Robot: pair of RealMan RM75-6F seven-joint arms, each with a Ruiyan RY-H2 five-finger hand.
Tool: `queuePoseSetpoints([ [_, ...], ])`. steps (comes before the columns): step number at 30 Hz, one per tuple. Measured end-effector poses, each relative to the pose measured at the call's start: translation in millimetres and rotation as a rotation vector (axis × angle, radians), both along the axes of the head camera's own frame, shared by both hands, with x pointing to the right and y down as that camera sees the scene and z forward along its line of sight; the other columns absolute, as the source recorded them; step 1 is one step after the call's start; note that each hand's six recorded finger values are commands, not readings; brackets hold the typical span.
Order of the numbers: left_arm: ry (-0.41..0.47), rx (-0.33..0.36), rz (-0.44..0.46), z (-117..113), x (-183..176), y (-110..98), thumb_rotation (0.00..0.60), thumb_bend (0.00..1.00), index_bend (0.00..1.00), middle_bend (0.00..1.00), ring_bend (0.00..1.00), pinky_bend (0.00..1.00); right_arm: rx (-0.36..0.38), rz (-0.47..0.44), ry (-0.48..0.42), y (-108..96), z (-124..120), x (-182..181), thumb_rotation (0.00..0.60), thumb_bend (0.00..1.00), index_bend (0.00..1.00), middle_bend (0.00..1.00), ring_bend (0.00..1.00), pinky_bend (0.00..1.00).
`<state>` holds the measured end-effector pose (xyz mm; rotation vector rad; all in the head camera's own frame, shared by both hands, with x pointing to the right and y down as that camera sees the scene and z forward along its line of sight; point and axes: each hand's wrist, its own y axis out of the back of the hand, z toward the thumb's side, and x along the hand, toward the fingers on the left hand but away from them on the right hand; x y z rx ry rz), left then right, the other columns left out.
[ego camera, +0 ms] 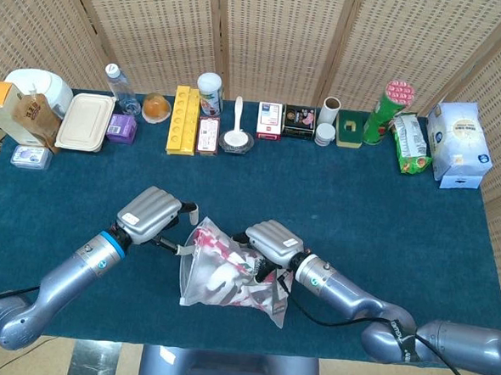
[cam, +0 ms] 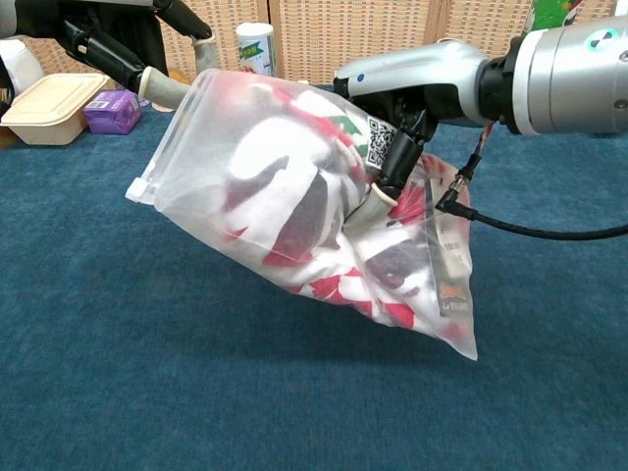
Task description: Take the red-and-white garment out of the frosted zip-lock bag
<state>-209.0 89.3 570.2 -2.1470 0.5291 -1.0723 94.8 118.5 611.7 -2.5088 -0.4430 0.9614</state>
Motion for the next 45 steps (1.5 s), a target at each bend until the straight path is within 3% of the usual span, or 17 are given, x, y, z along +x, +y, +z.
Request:
queuePoseSetpoints([
  [20, 0.048, 0.019, 0.023, -5.7, 23.0, 2.1, 0.352, 0.17, 0.46, 1.0, 0.98, 0.92, -0.004, 0.018, -0.018, -1.4, -3.3, 0.2, 0.6, 0.13, 0.8, 0.9, 1.0, 1.0],
  [32, 0.041, 0.034, 0.035, -13.5, 16.8, 9.4, 0.351, 0.17, 0.46, 1.0, 0.98, 0.92, -0.021, 0.062, -0.029, -9.5, -4.6, 8.2, 0.6, 0.13, 0.8, 0.9, 1.0, 1.0],
  [45, 0.066, 0.06, 0.022, -7.5, 26.0, 5.0, 0.367, 0.18, 0.46, 1.0, 0.98, 0.91, -0.037, 0.071, -0.068, -8.7, -12.4, 5.3, 0.6, 0.13, 0.8, 0.9, 1.0, 1.0],
])
